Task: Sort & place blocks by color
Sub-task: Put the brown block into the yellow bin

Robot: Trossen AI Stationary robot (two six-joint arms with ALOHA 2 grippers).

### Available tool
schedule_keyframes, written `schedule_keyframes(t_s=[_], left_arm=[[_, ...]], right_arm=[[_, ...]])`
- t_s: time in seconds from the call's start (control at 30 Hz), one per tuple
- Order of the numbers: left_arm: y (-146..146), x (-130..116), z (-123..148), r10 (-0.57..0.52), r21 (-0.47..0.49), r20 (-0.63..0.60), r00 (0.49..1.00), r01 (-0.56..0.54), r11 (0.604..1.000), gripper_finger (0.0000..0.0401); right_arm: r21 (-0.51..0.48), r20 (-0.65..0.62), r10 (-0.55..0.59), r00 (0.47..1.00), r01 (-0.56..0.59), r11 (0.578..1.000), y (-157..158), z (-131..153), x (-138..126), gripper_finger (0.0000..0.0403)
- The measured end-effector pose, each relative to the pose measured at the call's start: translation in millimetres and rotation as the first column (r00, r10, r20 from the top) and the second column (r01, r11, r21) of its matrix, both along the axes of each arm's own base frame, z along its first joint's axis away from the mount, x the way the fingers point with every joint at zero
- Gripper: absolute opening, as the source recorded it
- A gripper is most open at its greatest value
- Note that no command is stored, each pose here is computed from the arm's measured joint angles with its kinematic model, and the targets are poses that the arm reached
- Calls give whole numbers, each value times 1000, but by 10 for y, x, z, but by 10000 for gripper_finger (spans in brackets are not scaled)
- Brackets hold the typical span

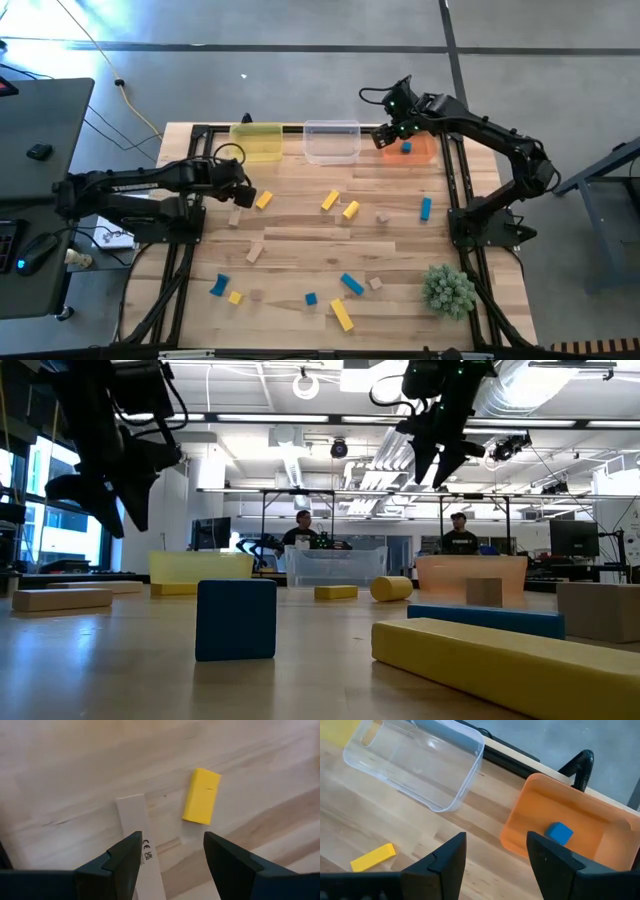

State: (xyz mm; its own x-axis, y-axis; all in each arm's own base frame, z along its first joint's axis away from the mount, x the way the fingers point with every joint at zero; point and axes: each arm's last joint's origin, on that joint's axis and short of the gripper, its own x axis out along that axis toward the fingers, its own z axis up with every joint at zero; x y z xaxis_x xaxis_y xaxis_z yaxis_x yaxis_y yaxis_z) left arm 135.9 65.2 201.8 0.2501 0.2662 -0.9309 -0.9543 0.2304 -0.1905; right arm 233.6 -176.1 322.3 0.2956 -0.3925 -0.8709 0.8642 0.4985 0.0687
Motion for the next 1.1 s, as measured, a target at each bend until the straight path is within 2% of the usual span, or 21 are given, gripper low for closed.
schedule_keyframes(t_s=[0.67,1.1], left_arm=[[94,191,-373,169,-115,-204,964,-195,974,202],[123,270,-611,192,-163,-326,926,-255,953,202]], right_arm=[[-18,-26,57,998,-58,998,-1,-1,1,197],[-41,-62,131,989,-133,990,-1,-1,1,197]])
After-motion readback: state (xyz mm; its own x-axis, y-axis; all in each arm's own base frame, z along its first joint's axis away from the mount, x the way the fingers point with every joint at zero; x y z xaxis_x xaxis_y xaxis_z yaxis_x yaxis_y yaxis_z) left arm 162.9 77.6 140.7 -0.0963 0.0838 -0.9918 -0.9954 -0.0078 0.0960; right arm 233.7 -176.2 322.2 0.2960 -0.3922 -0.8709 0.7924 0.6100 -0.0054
